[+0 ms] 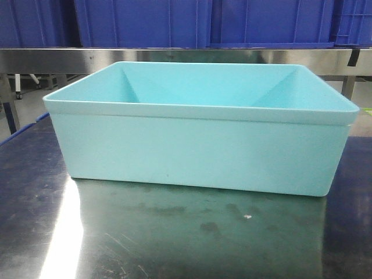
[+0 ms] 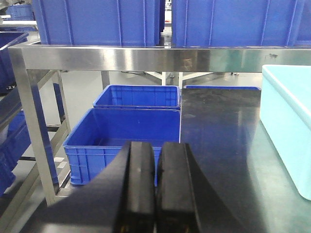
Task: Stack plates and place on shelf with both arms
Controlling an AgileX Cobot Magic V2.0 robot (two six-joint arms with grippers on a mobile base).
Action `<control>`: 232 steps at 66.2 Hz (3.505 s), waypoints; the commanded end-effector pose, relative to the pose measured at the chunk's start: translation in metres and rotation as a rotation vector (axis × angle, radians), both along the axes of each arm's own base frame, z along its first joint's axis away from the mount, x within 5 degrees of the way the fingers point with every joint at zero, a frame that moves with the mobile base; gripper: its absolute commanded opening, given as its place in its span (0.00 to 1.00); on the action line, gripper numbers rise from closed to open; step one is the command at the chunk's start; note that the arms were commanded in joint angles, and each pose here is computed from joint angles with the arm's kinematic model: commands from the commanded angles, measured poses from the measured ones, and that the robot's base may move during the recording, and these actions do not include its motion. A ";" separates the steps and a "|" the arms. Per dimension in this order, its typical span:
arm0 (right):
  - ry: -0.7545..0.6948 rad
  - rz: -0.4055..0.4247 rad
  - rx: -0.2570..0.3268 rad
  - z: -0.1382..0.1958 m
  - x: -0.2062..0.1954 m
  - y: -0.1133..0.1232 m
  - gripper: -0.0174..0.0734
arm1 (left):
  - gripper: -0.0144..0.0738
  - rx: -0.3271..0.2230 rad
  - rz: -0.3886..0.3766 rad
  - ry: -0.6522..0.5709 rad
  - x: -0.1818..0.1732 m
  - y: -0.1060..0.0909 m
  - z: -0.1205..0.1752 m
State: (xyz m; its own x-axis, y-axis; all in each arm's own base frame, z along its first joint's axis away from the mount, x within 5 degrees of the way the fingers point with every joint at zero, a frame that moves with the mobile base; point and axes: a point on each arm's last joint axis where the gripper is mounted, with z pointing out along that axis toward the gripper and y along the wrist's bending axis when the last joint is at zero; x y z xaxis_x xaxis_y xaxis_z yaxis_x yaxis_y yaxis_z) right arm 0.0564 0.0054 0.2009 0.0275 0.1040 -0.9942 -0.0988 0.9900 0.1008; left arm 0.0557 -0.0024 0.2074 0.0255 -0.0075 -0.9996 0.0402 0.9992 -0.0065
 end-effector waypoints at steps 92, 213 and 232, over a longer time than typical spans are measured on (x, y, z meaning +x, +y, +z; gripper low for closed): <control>-0.108 -0.002 0.000 0.009 -0.002 0.000 0.25 | 0.26 0.204 -0.063 0.536 0.158 -0.019 0.206; 0.173 -0.004 -0.011 0.165 0.033 0.003 0.25 | 0.26 0.153 -0.093 0.528 0.159 -0.023 0.207; 0.416 -0.001 -0.021 0.197 0.120 0.012 0.25 | 0.26 0.102 -0.118 0.533 0.159 -0.026 0.206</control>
